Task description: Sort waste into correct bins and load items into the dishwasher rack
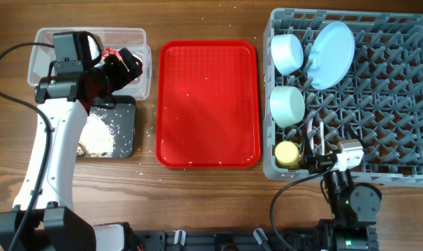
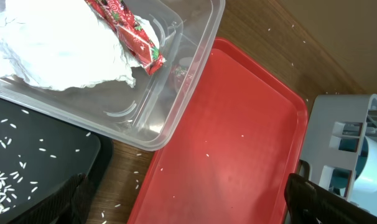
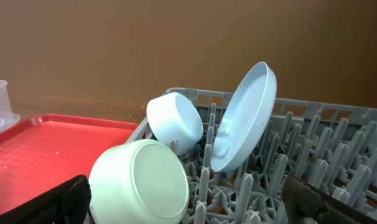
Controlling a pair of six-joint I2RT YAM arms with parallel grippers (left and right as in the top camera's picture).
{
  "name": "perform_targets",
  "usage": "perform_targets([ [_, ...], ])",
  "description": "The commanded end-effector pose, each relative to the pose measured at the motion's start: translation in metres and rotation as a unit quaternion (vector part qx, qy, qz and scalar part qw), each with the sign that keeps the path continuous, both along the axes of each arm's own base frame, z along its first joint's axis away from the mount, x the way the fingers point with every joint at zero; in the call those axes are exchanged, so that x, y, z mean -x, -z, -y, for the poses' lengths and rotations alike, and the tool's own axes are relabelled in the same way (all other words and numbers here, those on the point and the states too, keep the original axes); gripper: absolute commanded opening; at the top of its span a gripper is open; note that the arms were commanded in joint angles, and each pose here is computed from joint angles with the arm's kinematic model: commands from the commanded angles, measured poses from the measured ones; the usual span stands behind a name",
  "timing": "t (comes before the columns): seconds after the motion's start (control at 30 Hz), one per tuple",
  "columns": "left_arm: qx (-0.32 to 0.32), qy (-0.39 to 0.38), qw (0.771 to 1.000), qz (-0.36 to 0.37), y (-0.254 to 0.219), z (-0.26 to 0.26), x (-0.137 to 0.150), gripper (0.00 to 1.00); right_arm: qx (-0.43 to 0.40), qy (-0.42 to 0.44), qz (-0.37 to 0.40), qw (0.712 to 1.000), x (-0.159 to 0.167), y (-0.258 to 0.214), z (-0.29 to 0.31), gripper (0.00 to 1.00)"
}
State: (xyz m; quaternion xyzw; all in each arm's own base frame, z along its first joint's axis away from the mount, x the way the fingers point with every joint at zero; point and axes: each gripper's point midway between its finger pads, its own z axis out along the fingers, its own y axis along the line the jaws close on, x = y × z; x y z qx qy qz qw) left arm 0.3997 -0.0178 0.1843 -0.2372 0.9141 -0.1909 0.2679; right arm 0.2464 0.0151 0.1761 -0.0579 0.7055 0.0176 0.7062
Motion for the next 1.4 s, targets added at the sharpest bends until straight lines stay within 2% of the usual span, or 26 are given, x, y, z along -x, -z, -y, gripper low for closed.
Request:
perform_targets([
  [0.0,0.001,0.002,1.000,-0.002,0.003,0.000,-0.001,1.00,-0.005,-0.006,0.005,1.000,0.000,-0.001,-0.002,1.00],
  [0.37,0.001,0.002,1.000,-0.003,0.003,0.000,-0.001,1.00,-0.005,-0.006,0.005,1.000,0.000,-0.001,-0.002,1.00],
  [0.53,-0.078,-0.054,0.995,0.021,-0.020,-0.031,0.018,1.00,-0.006,-0.006,0.005,1.000,0.000,-0.001,-0.002,1.00],
  [0.6,-0.101,-0.038,0.991,0.075,-0.031,-0.032,0.030,1.00,-0.005,-0.006,0.005,1.000,0.000,-0.001,-0.002,1.00],
  [0.7,-0.102,0.004,0.981,0.167,-0.034,-0.019,0.039,1.00,-0.005,-0.007,0.005,1.000,0.000,-0.001,-0.002,1.00],
  [0.8,-0.096,0.012,0.957,0.272,-0.020,-0.010,0.058,1.00,-0.005,-0.006,0.005,1.000,0.000,-0.001,-0.002,1.00],
  [0.93,-0.104,0.003,0.922,0.374,0.000,-0.007,0.100,1.00,-0.006,-0.006,0.005,1.000,0.000,-0.001,-0.002,1.00],
  [1.07,-0.117,-0.017,0.901,0.417,0.009,-0.011,0.132,1.00,-0.005,-0.006,0.005,1.000,0.000,-0.001,-0.002,1.00],
  [1.27,-0.121,-0.024,0.903,0.412,0.030,-0.013,0.143,1.00,-0.006,-0.006,0.005,1.000,0.000,-0.001,-0.002,1.00],
  [1.37,-0.123,-0.027,0.912,0.391,0.044,-0.015,0.148,1.00,-0.005,-0.006,0.005,1.000,0.000,-0.001,-0.002,1.00],
])
